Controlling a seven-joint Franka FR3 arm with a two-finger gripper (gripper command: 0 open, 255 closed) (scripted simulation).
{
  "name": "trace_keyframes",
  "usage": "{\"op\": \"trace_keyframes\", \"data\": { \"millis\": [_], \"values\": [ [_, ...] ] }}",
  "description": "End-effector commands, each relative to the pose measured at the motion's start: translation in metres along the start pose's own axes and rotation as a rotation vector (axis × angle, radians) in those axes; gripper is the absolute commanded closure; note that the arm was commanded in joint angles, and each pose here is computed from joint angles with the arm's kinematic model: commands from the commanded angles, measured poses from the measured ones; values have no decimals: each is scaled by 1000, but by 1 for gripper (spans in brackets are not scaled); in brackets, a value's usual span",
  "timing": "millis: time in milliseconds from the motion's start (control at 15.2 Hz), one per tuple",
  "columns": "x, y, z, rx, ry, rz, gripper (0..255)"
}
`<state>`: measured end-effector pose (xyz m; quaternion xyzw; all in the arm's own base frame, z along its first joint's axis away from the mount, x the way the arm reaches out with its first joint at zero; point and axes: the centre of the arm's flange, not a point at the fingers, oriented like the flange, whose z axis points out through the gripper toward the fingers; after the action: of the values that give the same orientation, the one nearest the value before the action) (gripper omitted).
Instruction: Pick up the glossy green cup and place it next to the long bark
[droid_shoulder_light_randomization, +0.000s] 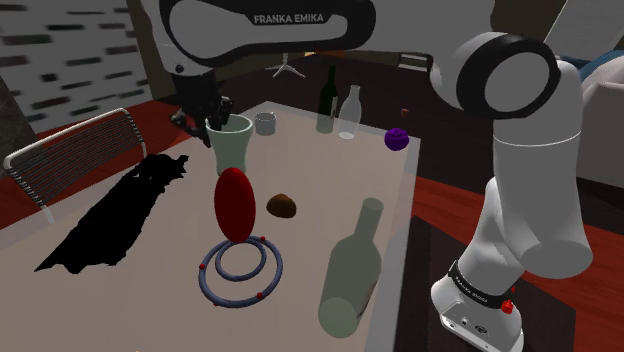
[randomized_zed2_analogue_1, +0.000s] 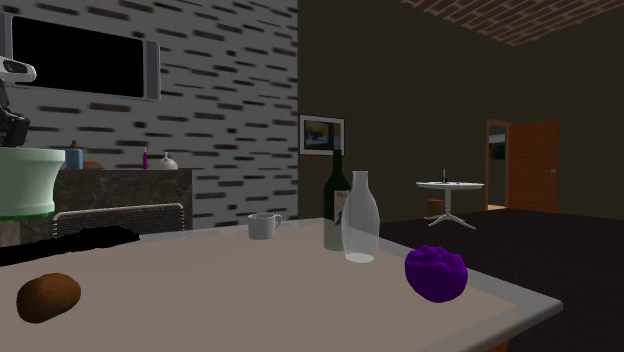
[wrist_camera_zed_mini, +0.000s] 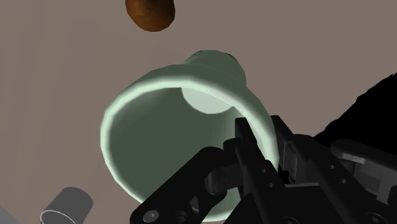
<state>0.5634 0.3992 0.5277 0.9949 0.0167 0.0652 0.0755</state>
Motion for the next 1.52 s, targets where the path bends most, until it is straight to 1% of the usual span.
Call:
{"op": "trace_keyframes", "data": {
  "millis": [0,1452],
  "values": [
    [-2,-1,10,1,1,0,255],
    [-17,-19,124,1,1,0,255]
  ]
}}
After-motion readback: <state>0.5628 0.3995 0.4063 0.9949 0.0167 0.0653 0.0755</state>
